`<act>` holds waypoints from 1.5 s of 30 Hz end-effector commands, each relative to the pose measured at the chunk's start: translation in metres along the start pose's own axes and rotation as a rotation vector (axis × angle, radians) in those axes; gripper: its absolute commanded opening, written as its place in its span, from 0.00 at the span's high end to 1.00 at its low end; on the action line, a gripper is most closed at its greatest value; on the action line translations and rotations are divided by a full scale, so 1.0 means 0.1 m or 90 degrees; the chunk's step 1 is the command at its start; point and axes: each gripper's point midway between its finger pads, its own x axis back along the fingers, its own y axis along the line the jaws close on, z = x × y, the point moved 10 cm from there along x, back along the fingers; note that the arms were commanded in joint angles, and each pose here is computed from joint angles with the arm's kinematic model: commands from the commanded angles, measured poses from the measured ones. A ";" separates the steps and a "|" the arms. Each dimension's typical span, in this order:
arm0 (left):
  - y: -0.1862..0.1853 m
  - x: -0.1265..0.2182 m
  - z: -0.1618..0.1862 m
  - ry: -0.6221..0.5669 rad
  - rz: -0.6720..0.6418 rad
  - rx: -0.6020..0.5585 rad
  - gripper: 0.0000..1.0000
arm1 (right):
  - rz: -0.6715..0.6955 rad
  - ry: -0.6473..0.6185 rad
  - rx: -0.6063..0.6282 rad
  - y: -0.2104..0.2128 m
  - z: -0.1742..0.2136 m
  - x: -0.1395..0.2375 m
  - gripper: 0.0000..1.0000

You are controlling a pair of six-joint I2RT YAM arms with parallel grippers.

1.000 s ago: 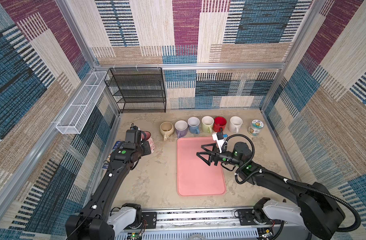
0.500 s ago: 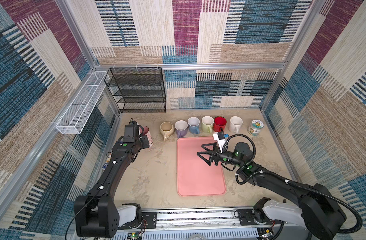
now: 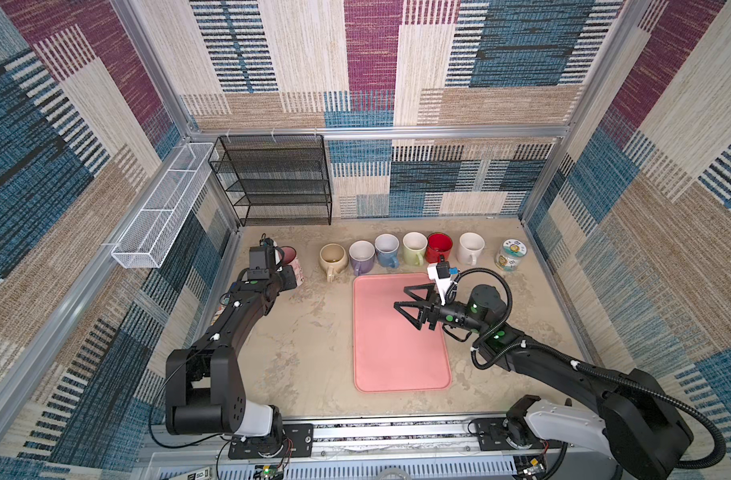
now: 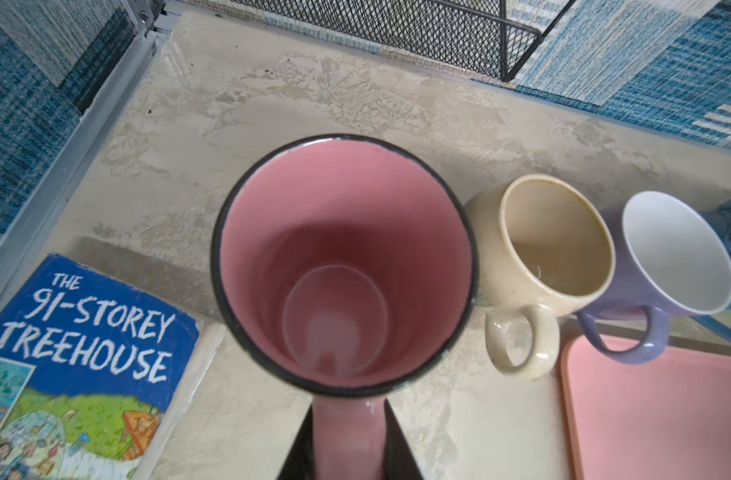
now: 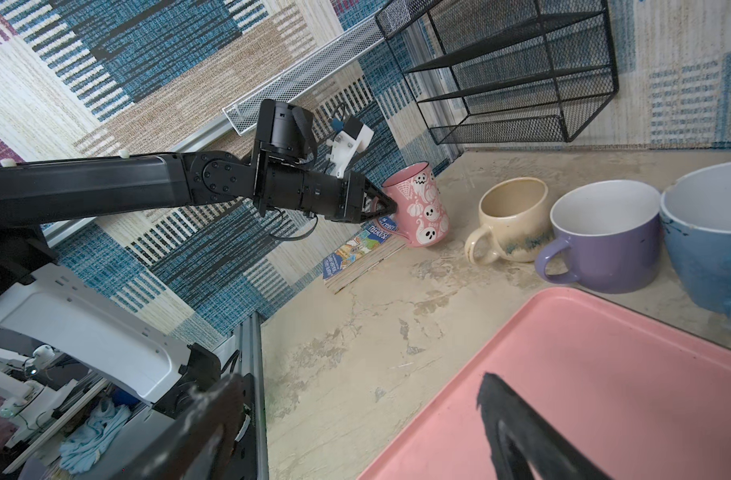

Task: Turn the mug right side up
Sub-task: 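Lower the pink mug upright beside the cream mug with the left gripper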

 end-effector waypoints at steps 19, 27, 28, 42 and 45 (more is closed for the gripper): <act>-0.15 -0.57 -0.36 -0.058 0.074 -0.044 1.00 | 0.032 -0.008 0.025 -0.06 0.00 -0.02 0.09; -0.13 -0.60 -0.27 -0.041 0.055 -0.067 1.00 | 0.042 -0.011 0.027 -0.08 0.02 -0.02 0.09; -0.13 -0.60 -0.26 -0.039 0.053 -0.070 1.00 | 0.044 -0.011 0.025 -0.09 0.03 -0.02 0.09; -0.20 -0.49 -0.18 -0.019 0.043 -0.090 0.72 | 0.075 -0.031 0.039 -0.09 0.01 0.04 0.09; -0.22 -0.44 -0.18 -0.015 0.046 -0.090 0.68 | 0.081 -0.041 0.049 -0.07 -0.01 0.07 0.09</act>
